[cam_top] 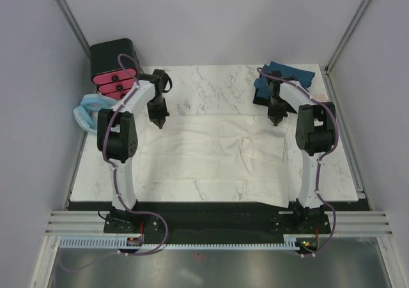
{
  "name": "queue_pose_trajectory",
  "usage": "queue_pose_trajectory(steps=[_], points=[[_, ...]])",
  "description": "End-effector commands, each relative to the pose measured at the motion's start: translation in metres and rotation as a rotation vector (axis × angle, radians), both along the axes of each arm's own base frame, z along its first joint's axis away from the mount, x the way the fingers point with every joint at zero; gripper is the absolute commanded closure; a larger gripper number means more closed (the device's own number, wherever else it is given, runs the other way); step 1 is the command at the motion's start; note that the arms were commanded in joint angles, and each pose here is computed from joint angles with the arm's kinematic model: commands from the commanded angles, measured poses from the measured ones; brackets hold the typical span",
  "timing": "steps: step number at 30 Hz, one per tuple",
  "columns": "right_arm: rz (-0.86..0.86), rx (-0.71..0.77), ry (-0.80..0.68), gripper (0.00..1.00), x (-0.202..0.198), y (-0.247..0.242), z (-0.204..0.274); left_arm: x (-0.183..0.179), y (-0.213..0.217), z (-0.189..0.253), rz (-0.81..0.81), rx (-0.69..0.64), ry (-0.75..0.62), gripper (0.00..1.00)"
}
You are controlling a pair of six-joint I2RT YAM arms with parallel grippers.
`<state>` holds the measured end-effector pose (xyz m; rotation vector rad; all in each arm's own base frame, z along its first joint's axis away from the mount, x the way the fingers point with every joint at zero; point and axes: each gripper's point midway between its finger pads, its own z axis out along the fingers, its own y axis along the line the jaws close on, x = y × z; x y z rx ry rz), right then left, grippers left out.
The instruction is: Fold and stack the t-shirts
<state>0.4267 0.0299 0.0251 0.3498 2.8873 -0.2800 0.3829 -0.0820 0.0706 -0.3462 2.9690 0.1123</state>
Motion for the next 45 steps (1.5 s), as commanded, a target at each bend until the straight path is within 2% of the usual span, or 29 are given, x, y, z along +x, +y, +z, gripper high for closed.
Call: queue_pose_trajectory(steps=[1, 3, 14, 21, 22, 24, 27, 28, 30, 31, 34, 36, 37, 40, 41, 45], points=[[-0.009, -0.047, 0.042, 1.0, -0.007, -0.008, -0.005, 0.009, -0.005, -0.011, 0.001, 0.034, 0.047, 0.98], [-0.012, -0.045, 0.07, 1.0, -0.005, -0.007, -0.016, 0.006, -0.003, -0.021, 0.003, 0.071, 0.094, 0.98], [-0.017, -0.023, -0.028, 1.0, 0.045, 0.001, -0.014, 0.036, 0.004, -0.023, 0.078, 0.156, 0.061, 0.98], [0.009, 0.017, -0.064, 0.99, 0.064, 0.009, -0.013, 0.054, 0.0, -0.023, 0.088, 0.148, 0.031, 0.98], [0.017, 0.027, -0.063, 0.95, 0.064, 0.011, -0.013, 0.052, 0.001, -0.024, 0.089, 0.153, 0.038, 0.98], [0.03, 0.063, -0.079, 0.77, 0.067, 0.018, -0.009, 0.054, 0.001, -0.02, 0.094, 0.152, 0.023, 0.98], [0.04, 0.109, -0.17, 0.7, 0.072, 0.026, 0.017, 0.063, 0.002, -0.001, 0.099, 0.147, -0.059, 0.98], [0.039, 0.119, -0.248, 0.69, 0.076, 0.025, 0.049, 0.065, 0.002, 0.006, 0.099, 0.139, -0.087, 0.98], [0.028, 0.116, -0.32, 0.64, 0.074, 0.024, 0.068, 0.071, 0.001, 0.026, 0.101, 0.118, -0.169, 0.98], [0.028, 0.123, -0.392, 0.62, 0.072, 0.023, 0.1, 0.071, 0.001, 0.033, 0.105, 0.112, -0.192, 0.95], [0.014, 0.078, -0.444, 0.6, 0.052, 0.011, 0.134, 0.065, 0.001, 0.052, 0.101, 0.087, -0.242, 0.92], [0.003, 0.038, -0.411, 0.6, 0.029, 0.0, 0.134, 0.053, 0.004, 0.06, 0.094, 0.087, -0.248, 0.91], [0.002, 0.032, -0.433, 0.6, 0.018, -0.003, 0.149, 0.048, 0.005, 0.063, 0.09, 0.086, -0.252, 0.9], [0.007, 0.007, -0.358, 0.55, -0.021, -0.01, 0.149, 0.027, 0.013, 0.065, 0.064, 0.105, -0.237, 0.89], [-0.005, -0.011, -0.286, 0.56, -0.04, -0.015, 0.141, 0.016, 0.016, 0.058, 0.058, 0.114, -0.207, 0.89], [-0.002, 0.03, -0.185, 0.59, -0.082, -0.01, 0.125, -0.01, 0.007, 0.057, 0.038, 0.045, -0.188, 0.89]])
